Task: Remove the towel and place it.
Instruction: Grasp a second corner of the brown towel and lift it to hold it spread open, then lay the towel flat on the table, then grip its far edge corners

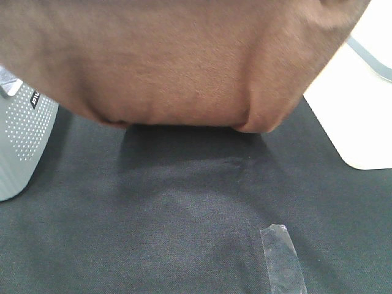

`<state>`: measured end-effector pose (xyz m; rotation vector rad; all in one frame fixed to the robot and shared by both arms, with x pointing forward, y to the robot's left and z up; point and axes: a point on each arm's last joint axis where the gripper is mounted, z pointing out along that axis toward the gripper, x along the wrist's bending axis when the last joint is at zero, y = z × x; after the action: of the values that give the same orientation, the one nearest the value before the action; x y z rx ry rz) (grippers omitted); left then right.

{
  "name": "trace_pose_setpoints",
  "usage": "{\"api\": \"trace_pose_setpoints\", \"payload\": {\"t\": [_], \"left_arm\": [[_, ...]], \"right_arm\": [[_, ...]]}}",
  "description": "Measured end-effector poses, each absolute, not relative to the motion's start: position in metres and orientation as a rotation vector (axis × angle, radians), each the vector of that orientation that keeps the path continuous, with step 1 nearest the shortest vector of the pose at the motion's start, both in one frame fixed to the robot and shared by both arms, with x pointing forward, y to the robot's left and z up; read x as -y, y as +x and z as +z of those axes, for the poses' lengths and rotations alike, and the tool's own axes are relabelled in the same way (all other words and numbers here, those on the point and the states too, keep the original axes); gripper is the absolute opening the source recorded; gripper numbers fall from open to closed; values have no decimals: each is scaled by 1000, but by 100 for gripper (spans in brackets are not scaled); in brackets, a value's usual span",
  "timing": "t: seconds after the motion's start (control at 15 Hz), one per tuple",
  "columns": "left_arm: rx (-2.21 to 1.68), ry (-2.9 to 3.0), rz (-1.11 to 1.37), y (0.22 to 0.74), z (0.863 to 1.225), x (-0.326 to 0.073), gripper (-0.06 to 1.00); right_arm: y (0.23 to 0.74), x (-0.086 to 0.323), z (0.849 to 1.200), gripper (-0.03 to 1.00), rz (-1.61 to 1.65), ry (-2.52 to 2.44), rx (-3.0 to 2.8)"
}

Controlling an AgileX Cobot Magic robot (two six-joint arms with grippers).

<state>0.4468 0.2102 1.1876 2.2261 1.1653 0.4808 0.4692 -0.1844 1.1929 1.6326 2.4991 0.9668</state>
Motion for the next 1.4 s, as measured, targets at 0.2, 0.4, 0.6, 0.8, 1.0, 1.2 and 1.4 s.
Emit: {"api": "trace_pose_setpoints", "payload": {"t": [0.2,0.4,0.6,0.8,1.0,1.2,1.4], "left_arm": [[-1203,2299,357,443,1153,-208,0],[-1259,2360,220,438,1115,-207,0],[-1272,2366,176,428,1103,-209,0],[-1241,2321,231,416,1114,-214,0],[-1239,2298,201,404,1111,-216,0],[-1296,2311,16,385,1076,-216,0],[-1347,2318,-155,373,1051,-214,0]], "right_arm": [[458,188,1177,1,920,1682,-2532],[446,191,1157,1,866,1734,-2574],[435,194,1149,1,846,1755,-2588],[423,198,1159,1,908,1724,-2564],[409,201,1157,1,930,1725,-2567],[389,207,1120,1,833,1825,-2631],[374,212,1086,1,710,1915,-2683]]}}
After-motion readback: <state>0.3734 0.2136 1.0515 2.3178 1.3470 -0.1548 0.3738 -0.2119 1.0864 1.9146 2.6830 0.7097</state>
